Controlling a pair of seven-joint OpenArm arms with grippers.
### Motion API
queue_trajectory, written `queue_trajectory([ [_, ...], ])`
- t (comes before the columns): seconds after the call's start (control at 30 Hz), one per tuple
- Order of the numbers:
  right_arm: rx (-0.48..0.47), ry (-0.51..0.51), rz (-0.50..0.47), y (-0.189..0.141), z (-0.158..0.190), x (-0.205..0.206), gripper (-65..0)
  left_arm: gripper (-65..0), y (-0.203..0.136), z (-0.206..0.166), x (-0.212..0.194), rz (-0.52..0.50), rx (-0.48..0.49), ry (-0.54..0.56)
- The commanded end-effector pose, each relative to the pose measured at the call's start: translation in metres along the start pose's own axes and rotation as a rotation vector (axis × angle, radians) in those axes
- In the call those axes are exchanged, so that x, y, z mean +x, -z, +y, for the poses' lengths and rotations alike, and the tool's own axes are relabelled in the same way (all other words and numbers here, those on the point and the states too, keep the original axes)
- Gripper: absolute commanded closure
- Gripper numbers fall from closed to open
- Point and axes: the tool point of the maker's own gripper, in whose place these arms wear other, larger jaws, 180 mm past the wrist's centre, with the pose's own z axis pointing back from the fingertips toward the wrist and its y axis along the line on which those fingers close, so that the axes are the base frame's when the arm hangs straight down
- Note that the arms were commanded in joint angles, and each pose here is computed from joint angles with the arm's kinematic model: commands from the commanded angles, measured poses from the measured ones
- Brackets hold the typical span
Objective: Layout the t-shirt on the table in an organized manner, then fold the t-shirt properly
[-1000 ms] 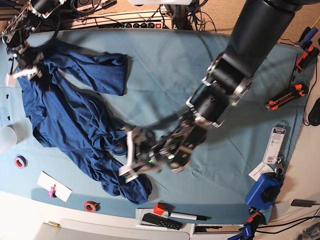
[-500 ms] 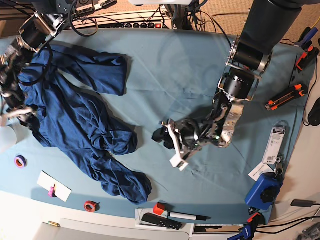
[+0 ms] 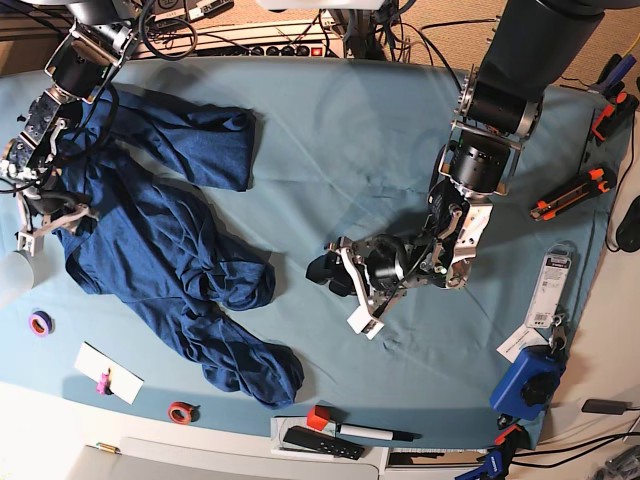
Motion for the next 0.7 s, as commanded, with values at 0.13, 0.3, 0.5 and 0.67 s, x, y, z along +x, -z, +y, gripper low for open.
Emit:
queue_trajectory([
  [0.13,-0.008,0.054,-0.009,0.011,-0.009,-0.008,-29.2,-32.4,-0.002,-0.007,0.033,-0.084,-0.03,0.007],
  [0.3,-0.025,0.045,-0.019,0.008,-0.019,-0.002,-0.3,-32.4,-0.002,-0.008,0.033,-0.083,-0.031,0.007],
  [0.5,-0.106,-0.02,-0.046,-0.013,-0.056,0.03,0.0,-32.4,-0.002,-0.007,0.033,-0.085,-0.03,0.007],
  [0.67,-0.182,-0.07,-0.009,-0.027,-0.087,0.039,0.0,-32.4,-0.002,-0.008,0.033,-0.085,-0.031,0.007],
])
